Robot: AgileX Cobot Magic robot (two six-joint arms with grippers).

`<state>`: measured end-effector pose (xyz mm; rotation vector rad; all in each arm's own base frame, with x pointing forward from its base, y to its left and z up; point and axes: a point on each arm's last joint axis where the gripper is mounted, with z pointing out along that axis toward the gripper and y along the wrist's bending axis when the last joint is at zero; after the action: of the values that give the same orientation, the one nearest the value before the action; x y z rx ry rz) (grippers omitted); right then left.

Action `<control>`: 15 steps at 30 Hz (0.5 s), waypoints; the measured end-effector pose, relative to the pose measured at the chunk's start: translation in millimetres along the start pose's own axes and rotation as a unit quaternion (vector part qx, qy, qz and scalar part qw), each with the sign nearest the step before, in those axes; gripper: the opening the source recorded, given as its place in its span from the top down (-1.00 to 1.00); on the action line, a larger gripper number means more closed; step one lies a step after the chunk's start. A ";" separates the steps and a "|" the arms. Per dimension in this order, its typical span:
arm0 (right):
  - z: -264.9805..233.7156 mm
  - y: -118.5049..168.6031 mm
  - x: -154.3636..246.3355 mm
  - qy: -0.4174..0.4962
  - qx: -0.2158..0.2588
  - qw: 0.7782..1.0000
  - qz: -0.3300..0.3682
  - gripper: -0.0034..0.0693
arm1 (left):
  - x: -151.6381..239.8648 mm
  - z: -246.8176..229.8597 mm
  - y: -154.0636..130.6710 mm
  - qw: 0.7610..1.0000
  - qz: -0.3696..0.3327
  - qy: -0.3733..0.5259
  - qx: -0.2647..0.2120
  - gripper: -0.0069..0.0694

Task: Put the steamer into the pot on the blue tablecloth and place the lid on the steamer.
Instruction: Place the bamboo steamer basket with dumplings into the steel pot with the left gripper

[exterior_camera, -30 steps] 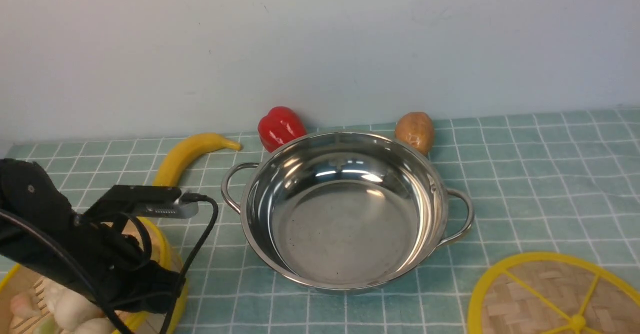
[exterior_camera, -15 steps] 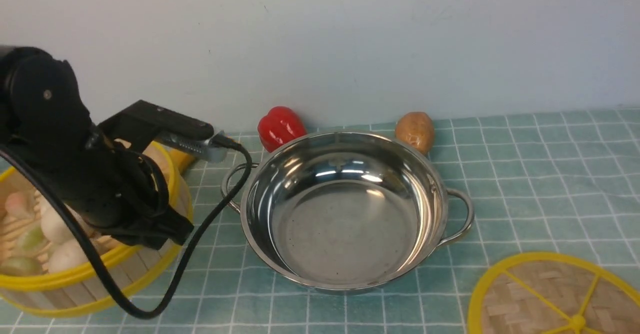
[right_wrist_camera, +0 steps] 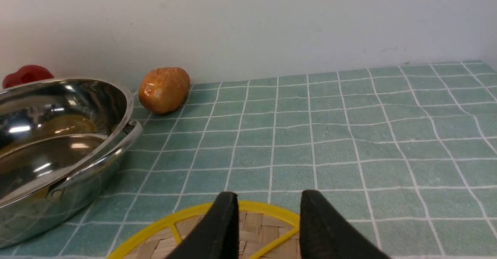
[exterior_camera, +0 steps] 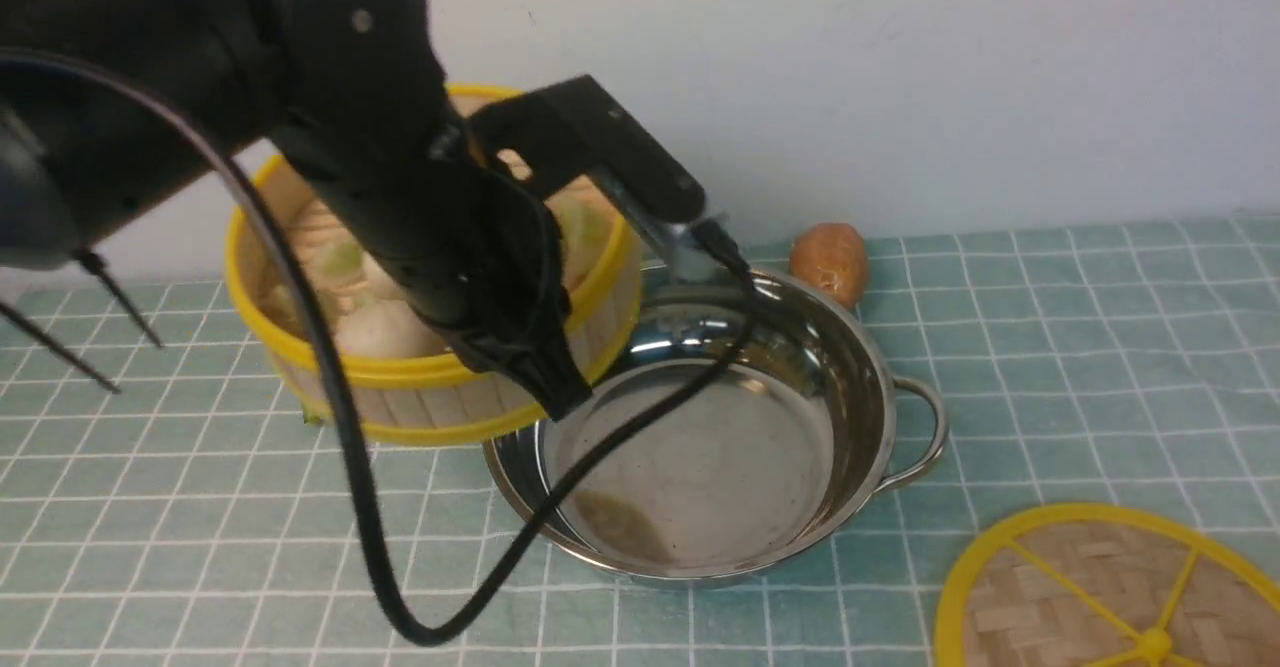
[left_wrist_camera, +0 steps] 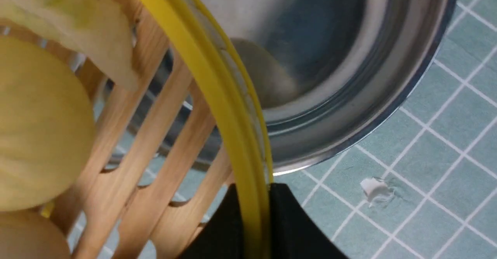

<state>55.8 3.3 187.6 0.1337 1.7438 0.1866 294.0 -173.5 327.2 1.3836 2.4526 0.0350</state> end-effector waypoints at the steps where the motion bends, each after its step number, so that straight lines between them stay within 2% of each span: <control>1: 0.0 0.0 0.0 0.000 0.000 1.000 0.000 0.24 | -8.8 7.6 -4.1 1.000 0.029 0.001 0.006 0.71; 10: 0.0 0.0 0.0 0.000 0.000 1.000 0.000 0.24 | -40.7 50.8 -28.4 0.990 0.138 -0.007 0.040 0.71; 15: 0.0 0.0 0.0 0.000 0.000 1.000 0.000 0.24 | -47.1 75.4 -31.3 0.987 0.154 -0.001 0.049 0.71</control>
<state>55.8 3.3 187.6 0.1337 1.7438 0.1866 312.4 -239.7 262.7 1.7939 2.2418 -0.0153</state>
